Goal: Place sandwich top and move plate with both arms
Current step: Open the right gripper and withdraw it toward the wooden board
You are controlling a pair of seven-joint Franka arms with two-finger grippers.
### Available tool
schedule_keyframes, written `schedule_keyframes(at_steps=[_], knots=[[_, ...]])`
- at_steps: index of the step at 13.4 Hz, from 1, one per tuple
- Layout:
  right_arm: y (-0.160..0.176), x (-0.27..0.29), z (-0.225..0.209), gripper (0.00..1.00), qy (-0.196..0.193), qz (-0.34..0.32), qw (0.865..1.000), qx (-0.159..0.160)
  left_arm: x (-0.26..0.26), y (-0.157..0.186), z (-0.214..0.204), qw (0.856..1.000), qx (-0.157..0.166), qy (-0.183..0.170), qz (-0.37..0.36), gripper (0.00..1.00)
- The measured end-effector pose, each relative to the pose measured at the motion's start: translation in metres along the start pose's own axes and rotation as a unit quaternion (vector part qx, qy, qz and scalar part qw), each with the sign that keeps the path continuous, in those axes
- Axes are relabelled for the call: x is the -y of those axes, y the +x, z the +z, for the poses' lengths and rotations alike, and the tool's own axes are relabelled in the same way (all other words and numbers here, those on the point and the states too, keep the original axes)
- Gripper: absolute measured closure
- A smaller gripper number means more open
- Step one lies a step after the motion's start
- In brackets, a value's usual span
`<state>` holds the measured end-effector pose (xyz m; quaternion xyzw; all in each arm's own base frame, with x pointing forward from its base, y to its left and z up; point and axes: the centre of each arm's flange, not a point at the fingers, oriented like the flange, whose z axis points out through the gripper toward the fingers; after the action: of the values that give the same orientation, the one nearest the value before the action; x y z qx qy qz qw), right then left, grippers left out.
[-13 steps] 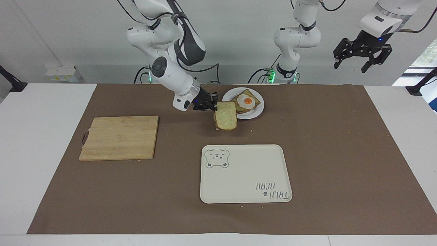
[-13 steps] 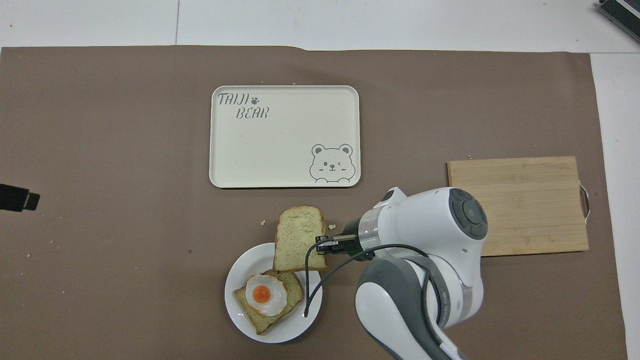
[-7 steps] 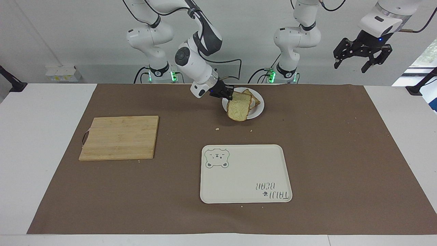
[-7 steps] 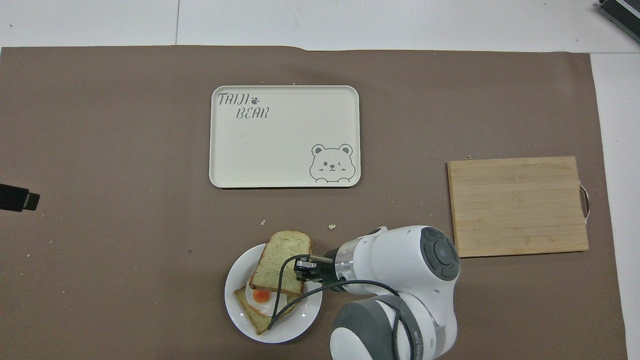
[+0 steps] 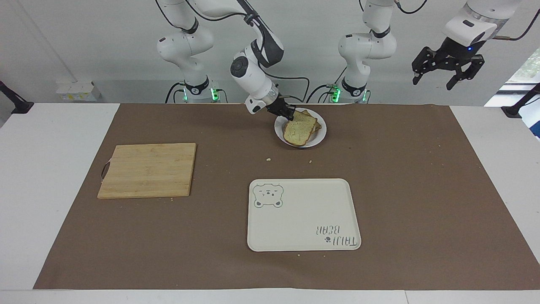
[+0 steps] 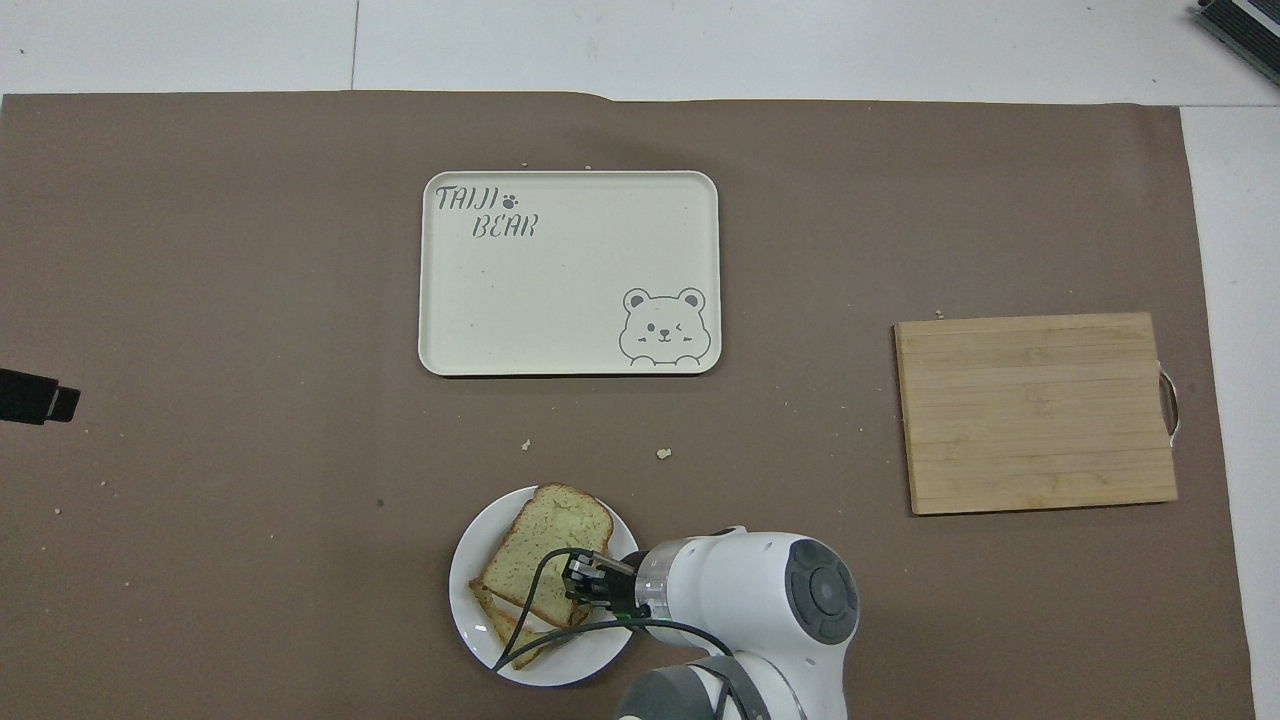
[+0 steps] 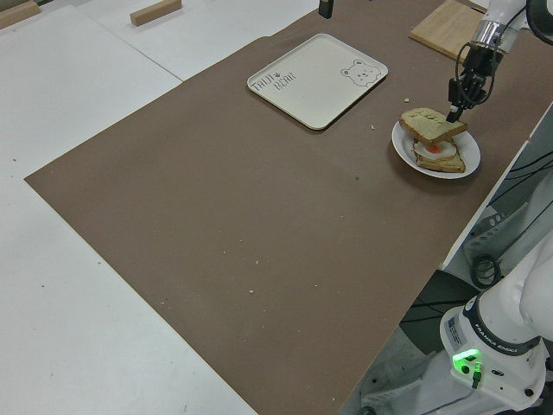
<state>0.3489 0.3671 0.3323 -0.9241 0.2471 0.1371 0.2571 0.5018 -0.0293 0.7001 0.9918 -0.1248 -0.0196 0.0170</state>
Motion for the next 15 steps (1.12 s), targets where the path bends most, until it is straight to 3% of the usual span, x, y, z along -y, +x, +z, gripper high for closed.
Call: schedule_keyframes(at_steps=[3, 7, 8, 12, 15], knots=[[0.002, 0.005, -0.007, 0.52, 0.01, 0.054, 0.998, -0.005, 0.0, 0.0, 0.0, 1.0, 0.0, 0.0, 0.0, 0.0], [0.015, 0.019, -0.064, 0.06, 0.039, 0.058, 0.998, -0.004, 0.0, -0.001, 0.001, 1.0, 0.003, -0.001, 0.0, 0.0], [0.021, 0.021, -0.083, 0.0, 0.034, 0.05, 0.998, -0.002, 0.0, -0.001, 0.001, 1.0, 0.004, -0.001, -0.001, 0.0], [0.05, 0.038, -0.157, 0.0, -0.009, 0.01, 1.0, -0.007, 0.001, -0.003, 0.002, 1.0, 0.012, -0.003, -0.001, 0.0], [0.074, 0.041, -0.212, 0.0, -0.057, -0.017, 0.997, -0.047, -0.001, -0.008, 0.008, 1.0, 0.027, -0.011, 0.0, 0.0]])
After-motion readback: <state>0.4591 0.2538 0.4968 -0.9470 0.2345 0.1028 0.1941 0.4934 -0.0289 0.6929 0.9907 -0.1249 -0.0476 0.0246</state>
